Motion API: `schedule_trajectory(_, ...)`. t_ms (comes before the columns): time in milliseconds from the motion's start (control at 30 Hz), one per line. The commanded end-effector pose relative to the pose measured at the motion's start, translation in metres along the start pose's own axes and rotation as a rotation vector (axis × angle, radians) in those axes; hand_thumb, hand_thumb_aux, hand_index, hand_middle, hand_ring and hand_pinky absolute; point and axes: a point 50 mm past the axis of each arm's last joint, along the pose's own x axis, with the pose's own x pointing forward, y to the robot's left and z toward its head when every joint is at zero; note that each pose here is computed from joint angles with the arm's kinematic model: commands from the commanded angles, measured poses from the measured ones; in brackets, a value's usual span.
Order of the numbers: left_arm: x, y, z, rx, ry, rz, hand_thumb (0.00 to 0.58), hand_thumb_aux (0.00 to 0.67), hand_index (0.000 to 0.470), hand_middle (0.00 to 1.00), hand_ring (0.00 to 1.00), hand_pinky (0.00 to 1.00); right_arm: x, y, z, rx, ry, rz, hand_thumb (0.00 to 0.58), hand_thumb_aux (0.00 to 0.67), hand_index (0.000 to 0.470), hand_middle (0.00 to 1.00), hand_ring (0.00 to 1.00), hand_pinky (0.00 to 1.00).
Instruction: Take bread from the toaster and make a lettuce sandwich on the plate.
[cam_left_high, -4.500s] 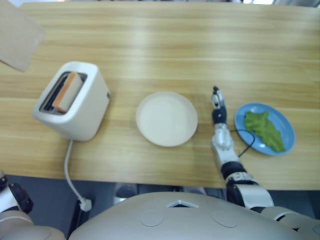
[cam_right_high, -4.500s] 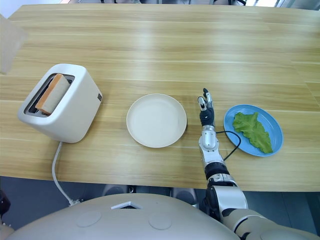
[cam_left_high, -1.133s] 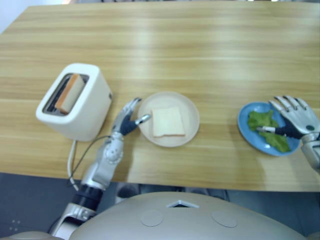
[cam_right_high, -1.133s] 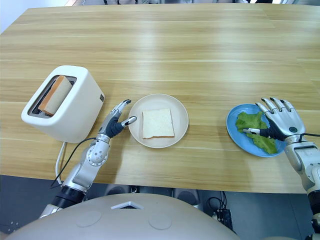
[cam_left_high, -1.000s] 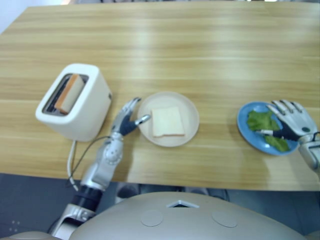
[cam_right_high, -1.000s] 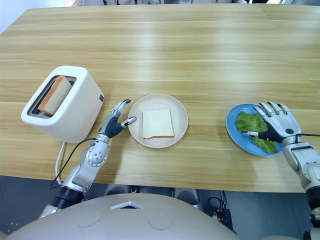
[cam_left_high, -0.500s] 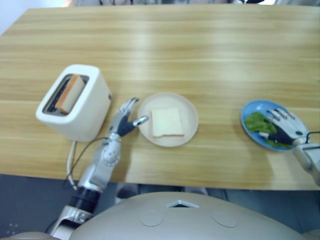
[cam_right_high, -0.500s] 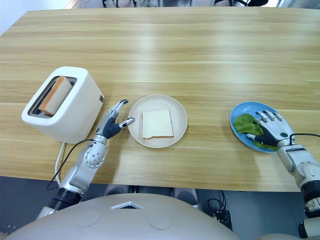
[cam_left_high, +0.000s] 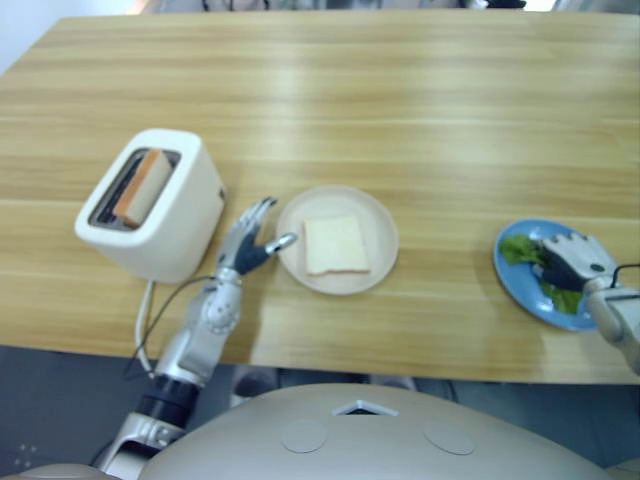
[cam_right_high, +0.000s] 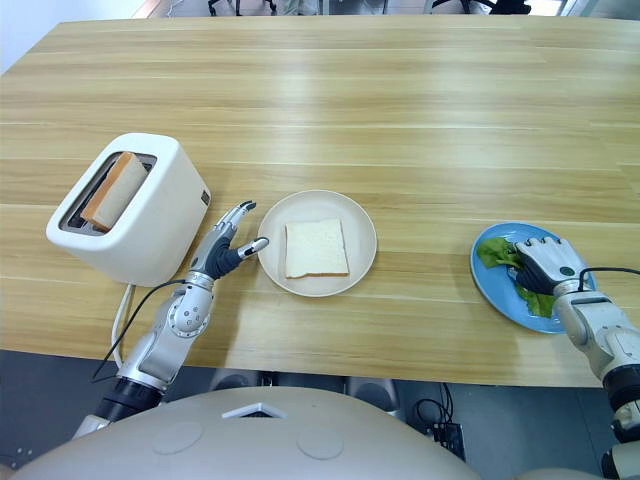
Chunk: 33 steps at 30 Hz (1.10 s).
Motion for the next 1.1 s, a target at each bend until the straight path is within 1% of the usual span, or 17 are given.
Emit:
schedule_trajectory(33,-0.001,-0.004,-0.004,0.004,0.021,-0.017,0.000,0.000,0.000,0.00,0.00,0.00,0.001,-0.022,0.004,0.024,-0.023,-0.101,0.580,0.670,0.460,1.00,1.00,1.00)
schedule_trajectory(133,-0.001,-0.004,-0.004,-0.001,0.023,-0.017,0.000,0.000,0.000,0.00,0.00,0.00,0.001,-0.043,0.016,0.038,-0.062,-0.187,0.580,0.670,0.460,1.00,1.00,1.00)
schedule_trajectory(267,0.000,-0.004,-0.005,-0.009,0.023,-0.015,0.000,0.000,0.000,0.00,0.00,0.00,0.000,-0.077,0.043,0.064,-0.140,-0.327,0.580,0.670,0.460,1.00,1.00,1.00)
schedule_trajectory(367,0.001,-0.004,-0.006,-0.022,0.027,-0.014,0.000,0.000,0.000,0.00,0.00,0.00,0.005,-0.106,0.078,0.129,-0.247,-0.429,0.580,0.670,0.460,1.00,1.00,1.00)
schedule_trajectory(467,0.002,-0.005,-0.006,-0.028,0.029,-0.015,0.000,0.000,0.000,0.00,0.00,0.00,0.016,-0.119,0.122,0.203,-0.387,-0.465,0.580,0.670,0.460,1.00,1.00,1.00)
schedule_trajectory(600,0.003,-0.008,-0.005,-0.031,0.023,-0.023,0.000,0.000,0.000,0.00,0.00,0.00,0.037,-0.116,0.178,0.269,-0.547,-0.417,0.580,0.670,0.460,1.00,1.00,1.00)
schedule_trajectory(700,0.004,-0.009,-0.003,-0.030,0.016,-0.031,0.000,0.000,0.000,0.00,0.00,0.00,0.053,-0.105,0.210,0.289,-0.619,-0.348,0.580,0.670,0.460,1.00,1.00,1.00)
schedule_trajectory(767,0.004,-0.010,-0.002,-0.029,0.011,-0.036,0.000,0.000,0.000,0.00,0.00,0.00,0.061,-0.096,0.225,0.290,-0.652,-0.299,0.580,0.670,0.460,1.00,1.00,1.00)
schedule_trajectory(900,0.005,-0.010,-0.002,-0.026,0.008,-0.040,0.000,0.000,0.000,0.00,0.00,0.00,0.071,-0.078,0.238,0.282,-0.682,-0.206,0.580,0.670,0.460,1.00,1.00,1.00)
schedule_trajectory(1100,0.005,-0.010,-0.001,-0.024,0.007,-0.045,0.000,0.000,0.000,0.00,0.00,0.00,0.074,-0.069,0.238,0.268,-0.689,-0.166,0.580,0.670,0.460,1.00,1.00,1.00)
